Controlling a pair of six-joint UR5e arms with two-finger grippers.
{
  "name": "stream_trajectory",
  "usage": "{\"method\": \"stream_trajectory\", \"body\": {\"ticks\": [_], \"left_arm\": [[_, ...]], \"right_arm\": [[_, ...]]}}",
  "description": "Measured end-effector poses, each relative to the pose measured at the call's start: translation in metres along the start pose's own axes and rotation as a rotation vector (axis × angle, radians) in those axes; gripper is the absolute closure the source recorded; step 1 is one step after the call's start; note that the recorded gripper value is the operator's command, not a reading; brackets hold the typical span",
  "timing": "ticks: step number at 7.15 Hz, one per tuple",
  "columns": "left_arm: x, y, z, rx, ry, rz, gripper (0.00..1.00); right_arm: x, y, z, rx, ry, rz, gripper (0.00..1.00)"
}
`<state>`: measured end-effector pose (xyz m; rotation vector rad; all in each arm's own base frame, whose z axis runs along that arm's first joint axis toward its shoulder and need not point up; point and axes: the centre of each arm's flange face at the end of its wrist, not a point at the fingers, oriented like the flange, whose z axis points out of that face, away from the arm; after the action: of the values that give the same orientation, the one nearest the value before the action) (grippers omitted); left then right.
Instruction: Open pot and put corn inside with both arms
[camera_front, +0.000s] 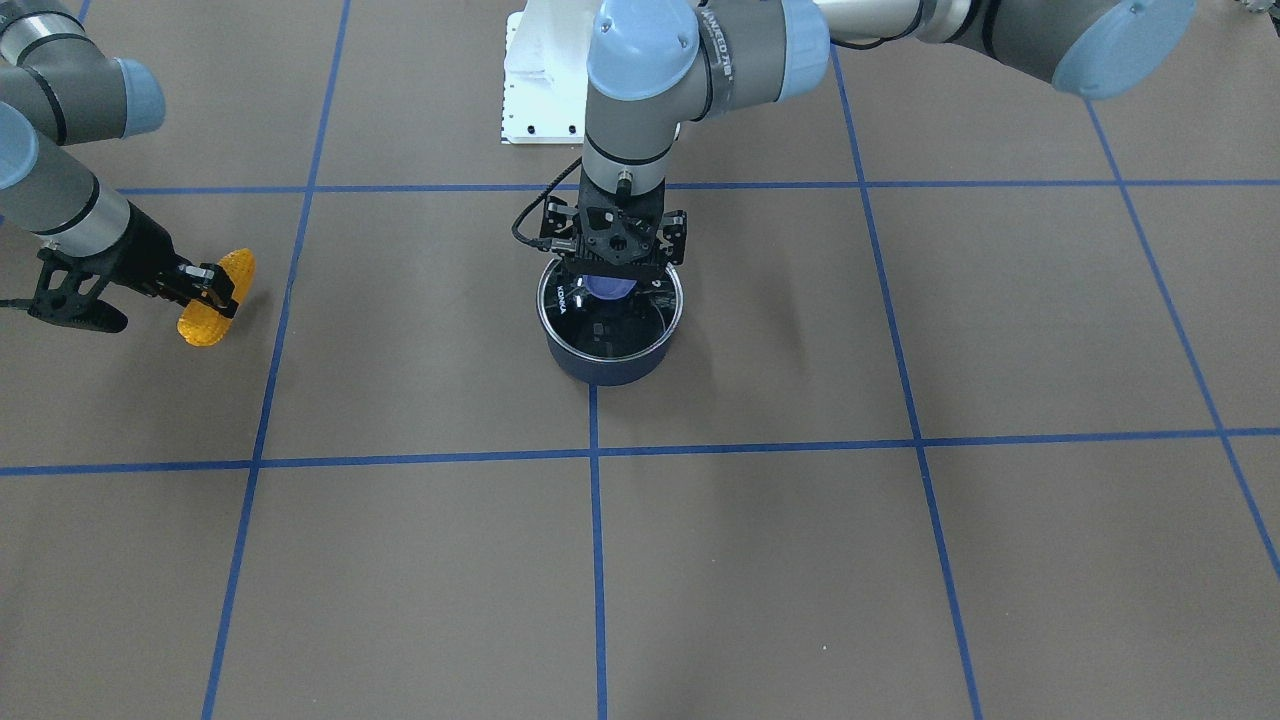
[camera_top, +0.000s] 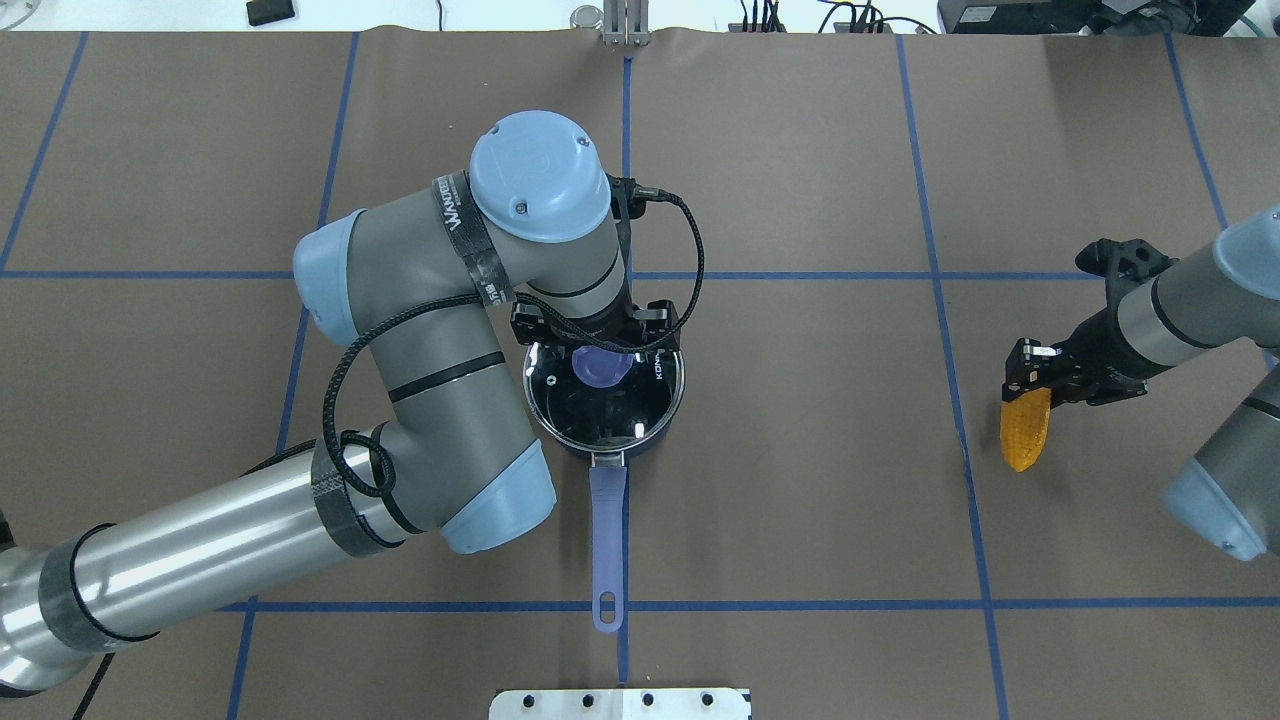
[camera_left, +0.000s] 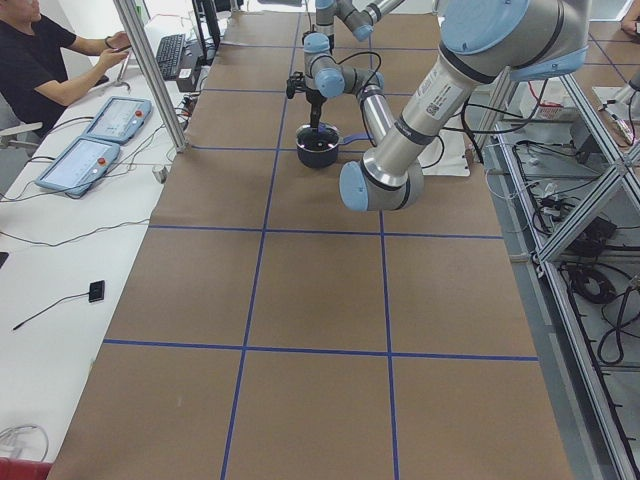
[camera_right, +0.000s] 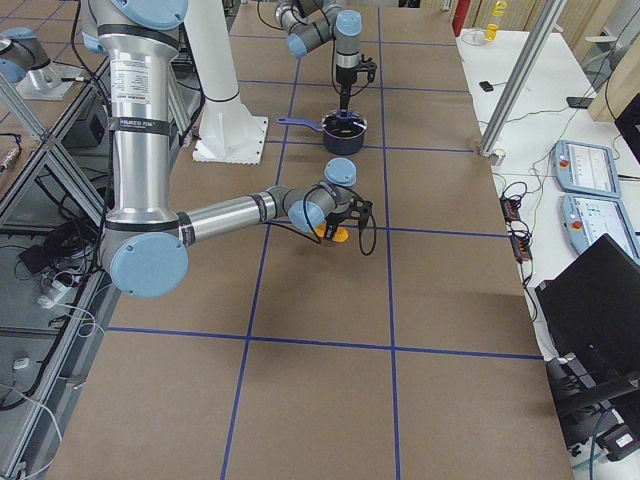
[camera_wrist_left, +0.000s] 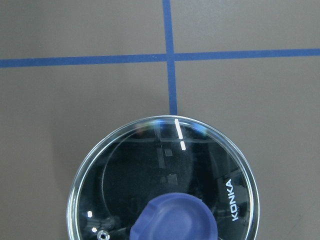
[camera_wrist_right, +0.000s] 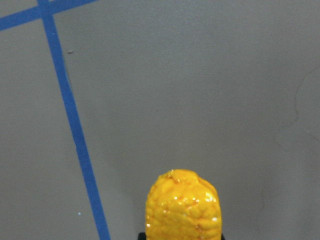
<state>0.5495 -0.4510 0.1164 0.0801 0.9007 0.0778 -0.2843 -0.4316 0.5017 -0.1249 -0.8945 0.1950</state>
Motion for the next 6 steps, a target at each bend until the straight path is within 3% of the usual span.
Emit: {"method": "stream_trajectory", "body": {"ticks": [4, 5, 6], "left_arm": [[-0.002, 0.0, 0.009, -0.001, 0.006, 0.011, 0.06], [0.0, 0.003, 0.011, -0.005, 0.006, 0.01, 0.1], [0.002, 0.006, 0.012, -0.009, 0.006, 0.009, 0.2]], "right_arm": [[-0.029, -0.009, -0.009, 0.0, 0.007, 0.007, 0.55], [-0.03, -0.009, -0.009, -0.001, 0.007, 0.007, 0.55], [-0.03, -0.009, -0.009, -0.001, 0.007, 0.006, 0.55]]}}
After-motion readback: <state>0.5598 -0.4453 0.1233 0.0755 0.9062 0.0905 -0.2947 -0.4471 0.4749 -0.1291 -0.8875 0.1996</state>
